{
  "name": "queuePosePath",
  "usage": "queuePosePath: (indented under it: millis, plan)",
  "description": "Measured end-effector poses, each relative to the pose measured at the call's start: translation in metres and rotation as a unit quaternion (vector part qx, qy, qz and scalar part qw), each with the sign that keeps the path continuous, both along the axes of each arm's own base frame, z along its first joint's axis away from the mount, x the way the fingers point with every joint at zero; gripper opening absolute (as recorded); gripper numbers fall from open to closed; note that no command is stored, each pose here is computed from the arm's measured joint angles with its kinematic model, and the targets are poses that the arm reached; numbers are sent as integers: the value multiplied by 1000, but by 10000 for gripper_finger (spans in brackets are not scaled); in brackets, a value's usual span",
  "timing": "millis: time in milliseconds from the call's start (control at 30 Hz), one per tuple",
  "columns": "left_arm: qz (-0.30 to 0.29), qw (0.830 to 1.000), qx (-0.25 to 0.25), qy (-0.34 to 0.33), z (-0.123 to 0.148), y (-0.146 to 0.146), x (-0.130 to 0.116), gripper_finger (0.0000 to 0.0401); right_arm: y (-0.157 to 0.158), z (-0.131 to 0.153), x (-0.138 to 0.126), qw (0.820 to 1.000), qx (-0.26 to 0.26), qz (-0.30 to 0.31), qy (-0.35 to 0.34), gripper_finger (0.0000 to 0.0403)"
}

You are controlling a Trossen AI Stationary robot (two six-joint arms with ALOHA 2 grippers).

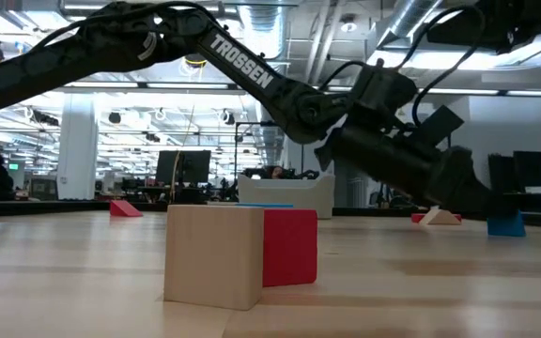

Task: Sort & place blocks by color
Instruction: Put the blue triangle block into the gray bin

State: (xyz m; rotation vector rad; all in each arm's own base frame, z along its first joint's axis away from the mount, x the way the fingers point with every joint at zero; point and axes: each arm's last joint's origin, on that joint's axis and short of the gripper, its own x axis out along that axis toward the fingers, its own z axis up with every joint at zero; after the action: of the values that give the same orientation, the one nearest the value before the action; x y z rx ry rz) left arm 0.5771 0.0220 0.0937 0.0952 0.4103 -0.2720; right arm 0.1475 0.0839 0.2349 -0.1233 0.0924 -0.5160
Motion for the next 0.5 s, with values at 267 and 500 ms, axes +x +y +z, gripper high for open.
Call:
queuePosePath:
  millis: [267,500]
  plan:
    - [-7,1000,13,12,-5,0,-2,184,0,0,0,1000,-2,0,2,52]
    - [-9,1000,16,17,-6,-1,-3,133,0,-1,0,1000,0,0,2,52]
